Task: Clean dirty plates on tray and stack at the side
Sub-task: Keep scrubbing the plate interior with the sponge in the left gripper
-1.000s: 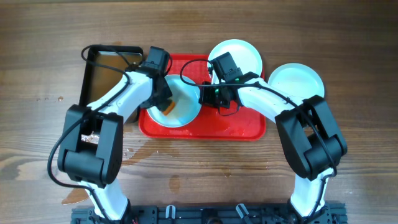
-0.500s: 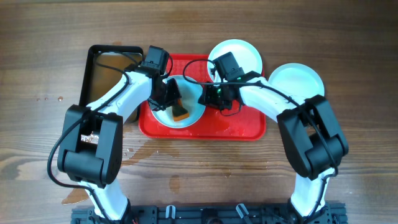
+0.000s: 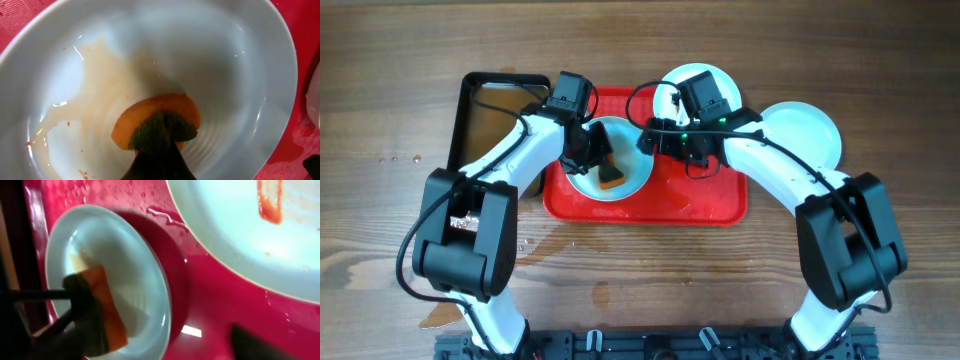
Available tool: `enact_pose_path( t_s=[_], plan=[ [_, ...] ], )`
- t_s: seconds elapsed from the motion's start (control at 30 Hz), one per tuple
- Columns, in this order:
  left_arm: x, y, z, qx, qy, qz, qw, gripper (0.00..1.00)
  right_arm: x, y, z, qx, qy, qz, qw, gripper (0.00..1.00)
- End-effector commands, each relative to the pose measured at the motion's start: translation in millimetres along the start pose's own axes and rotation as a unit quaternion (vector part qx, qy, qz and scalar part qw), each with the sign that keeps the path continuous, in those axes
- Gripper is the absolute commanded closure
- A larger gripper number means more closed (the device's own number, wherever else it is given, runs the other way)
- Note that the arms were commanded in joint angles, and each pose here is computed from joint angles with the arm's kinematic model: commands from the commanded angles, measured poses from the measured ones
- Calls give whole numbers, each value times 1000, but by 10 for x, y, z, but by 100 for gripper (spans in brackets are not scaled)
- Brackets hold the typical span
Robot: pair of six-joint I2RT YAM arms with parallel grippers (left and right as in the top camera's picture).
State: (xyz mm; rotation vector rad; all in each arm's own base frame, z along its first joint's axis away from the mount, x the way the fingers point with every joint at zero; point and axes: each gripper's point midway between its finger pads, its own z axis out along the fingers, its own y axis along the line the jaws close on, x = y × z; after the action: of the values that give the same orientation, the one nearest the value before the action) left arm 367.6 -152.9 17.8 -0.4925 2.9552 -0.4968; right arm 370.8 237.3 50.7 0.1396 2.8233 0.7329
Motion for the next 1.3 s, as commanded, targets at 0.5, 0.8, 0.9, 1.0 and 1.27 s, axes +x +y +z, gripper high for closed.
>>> enact_pose_path(
  t_s=[0.5, 0.8, 0.9, 1.0, 1.27],
  plan=[
    [-30, 15, 8, 2, -4, 1, 1000, 96, -92, -72, -43, 29, -27, -9, 999, 0],
    [-265, 45, -134, 17, -24, 159, 987, 96, -93, -71, -43, 29, -27, -9, 999, 0],
    [-407, 212, -158, -18, -49, 107, 993, 96, -92, -72, -43, 29, -27, -9, 999, 0],
    [-484, 379, -180, -61, -74, 11, 995, 96, -92, -72, -43, 29, -27, -9, 999, 0],
    [-413, 172, -155, -7, -52, 22, 998, 96, -92, -72, -43, 29, -27, -9, 999, 0]
  ],
)
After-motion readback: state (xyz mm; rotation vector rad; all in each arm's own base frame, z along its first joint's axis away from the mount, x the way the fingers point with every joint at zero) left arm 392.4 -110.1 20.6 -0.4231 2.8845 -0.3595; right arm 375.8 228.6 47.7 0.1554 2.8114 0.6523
